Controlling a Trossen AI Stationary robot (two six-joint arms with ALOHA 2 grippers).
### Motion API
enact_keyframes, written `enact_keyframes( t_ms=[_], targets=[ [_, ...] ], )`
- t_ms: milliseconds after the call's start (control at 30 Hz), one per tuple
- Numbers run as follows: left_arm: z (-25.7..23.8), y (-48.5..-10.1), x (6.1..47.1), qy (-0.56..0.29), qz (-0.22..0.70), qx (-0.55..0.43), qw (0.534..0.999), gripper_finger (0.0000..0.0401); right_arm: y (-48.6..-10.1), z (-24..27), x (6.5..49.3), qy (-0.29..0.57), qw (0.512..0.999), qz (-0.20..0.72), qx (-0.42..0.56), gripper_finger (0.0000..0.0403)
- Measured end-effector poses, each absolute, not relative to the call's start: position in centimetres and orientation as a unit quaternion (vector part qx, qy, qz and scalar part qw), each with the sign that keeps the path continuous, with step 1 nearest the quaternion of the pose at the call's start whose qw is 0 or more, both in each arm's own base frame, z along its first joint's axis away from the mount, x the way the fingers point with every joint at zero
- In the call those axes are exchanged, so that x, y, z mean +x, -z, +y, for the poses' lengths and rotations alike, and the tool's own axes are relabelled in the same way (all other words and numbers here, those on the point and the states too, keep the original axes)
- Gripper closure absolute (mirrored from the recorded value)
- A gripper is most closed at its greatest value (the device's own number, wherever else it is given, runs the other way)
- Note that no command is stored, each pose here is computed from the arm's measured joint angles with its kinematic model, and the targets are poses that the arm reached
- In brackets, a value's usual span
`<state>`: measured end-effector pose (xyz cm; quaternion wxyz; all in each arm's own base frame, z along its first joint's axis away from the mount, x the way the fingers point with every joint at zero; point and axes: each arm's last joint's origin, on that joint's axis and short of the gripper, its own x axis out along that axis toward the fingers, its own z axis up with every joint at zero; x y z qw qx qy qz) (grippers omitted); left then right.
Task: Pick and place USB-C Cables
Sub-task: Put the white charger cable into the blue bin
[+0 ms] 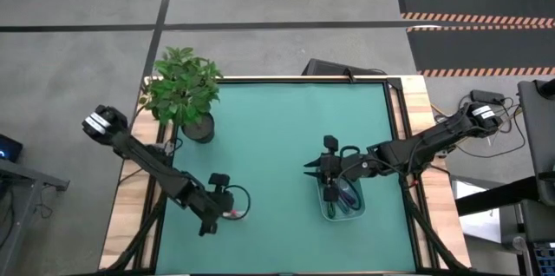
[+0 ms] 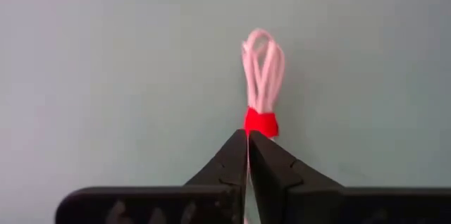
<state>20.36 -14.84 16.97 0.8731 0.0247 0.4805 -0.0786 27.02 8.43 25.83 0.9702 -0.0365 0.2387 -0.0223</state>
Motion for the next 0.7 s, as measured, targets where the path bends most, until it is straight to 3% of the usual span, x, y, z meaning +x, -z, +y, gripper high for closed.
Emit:
enact_keyframes(
  t_ms=[467, 700],
  targets=[
    [-12.7, -24.5, 18.5, 0.054, 0.312, 0.022, 0.948, 0.0401, -25.6, 8.5, 27.1, 0.02, 0.978, 0.208, -0.031, 0.0323],
    [-12.5, -23.4, 18.0, 0.06, 0.341, -0.025, 0.938, 0.0401, -25.4, 8.4, 27.1, 0.02, 0.977, 0.209, -0.03, 0.0329]
  ],
)
